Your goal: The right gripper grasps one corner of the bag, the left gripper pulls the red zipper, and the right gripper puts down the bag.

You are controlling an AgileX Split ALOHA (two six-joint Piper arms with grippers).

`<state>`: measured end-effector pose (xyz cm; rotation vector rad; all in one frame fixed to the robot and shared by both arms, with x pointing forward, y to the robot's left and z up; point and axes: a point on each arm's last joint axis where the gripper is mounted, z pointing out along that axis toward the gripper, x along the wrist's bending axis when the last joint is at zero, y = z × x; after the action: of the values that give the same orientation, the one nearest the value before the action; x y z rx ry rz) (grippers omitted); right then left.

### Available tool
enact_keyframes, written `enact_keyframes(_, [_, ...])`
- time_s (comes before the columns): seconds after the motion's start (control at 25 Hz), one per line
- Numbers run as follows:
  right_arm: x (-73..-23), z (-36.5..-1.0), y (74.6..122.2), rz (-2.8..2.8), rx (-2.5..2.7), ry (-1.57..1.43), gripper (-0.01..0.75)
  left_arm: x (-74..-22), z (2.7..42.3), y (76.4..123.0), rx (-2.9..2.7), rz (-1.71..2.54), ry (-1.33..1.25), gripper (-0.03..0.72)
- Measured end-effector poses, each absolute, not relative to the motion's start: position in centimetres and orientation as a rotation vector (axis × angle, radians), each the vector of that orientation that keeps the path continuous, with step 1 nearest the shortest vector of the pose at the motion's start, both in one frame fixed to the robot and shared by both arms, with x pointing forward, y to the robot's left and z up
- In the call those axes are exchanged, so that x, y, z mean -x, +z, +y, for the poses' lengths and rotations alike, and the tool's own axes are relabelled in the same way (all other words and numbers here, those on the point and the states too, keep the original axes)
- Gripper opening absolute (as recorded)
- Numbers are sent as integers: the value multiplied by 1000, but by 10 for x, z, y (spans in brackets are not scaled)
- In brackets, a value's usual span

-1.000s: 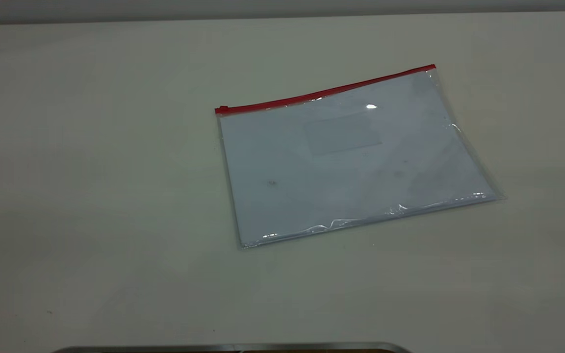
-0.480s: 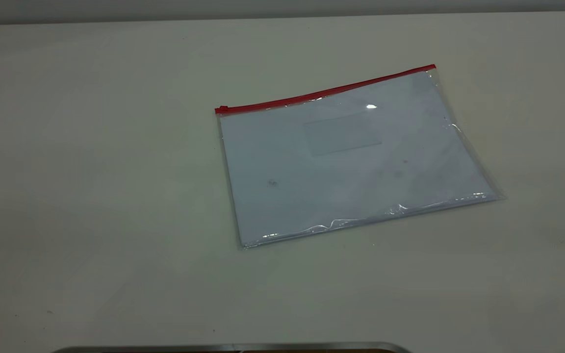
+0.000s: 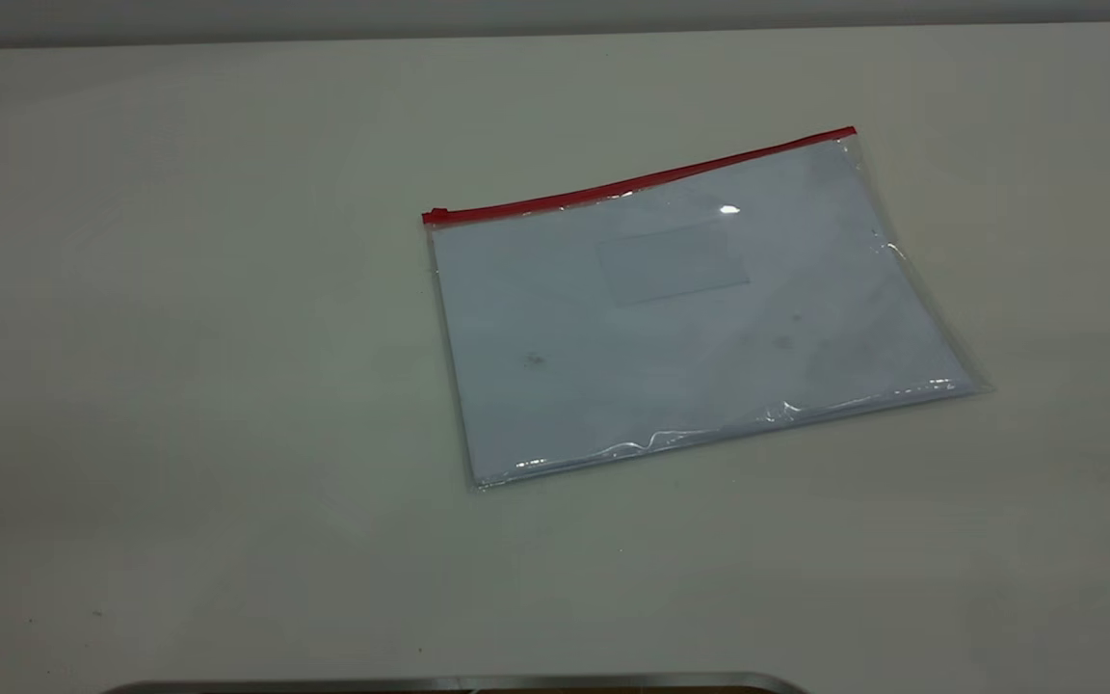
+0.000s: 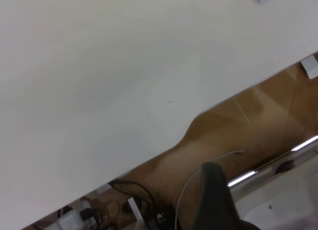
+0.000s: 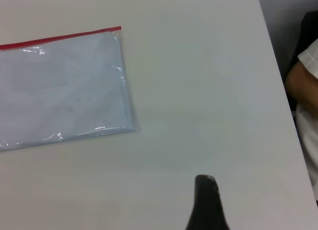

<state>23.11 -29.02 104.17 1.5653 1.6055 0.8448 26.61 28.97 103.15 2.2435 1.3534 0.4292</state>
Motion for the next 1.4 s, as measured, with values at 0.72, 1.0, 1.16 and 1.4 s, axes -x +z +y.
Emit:
enact_keyframes(0.72, [-231, -290, 1042, 1605, -1565, 844, 588, -249, 303, 1034, -1906, 1665, 650, 582])
enact_keyframes(1.0, [-231, -290, 1042, 1605, -1565, 844, 578, -228, 303, 1034, -1705, 1723, 796, 582])
enact_keyframes(1.16, [-231, -290, 1042, 1605, -1565, 843, 578, -223, 303, 1033, -1674, 1702, 825, 582])
enact_keyframes(1.4, [-231, -290, 1042, 1605, -1565, 843, 578, -222, 303, 1033, -1677, 1704, 820, 582])
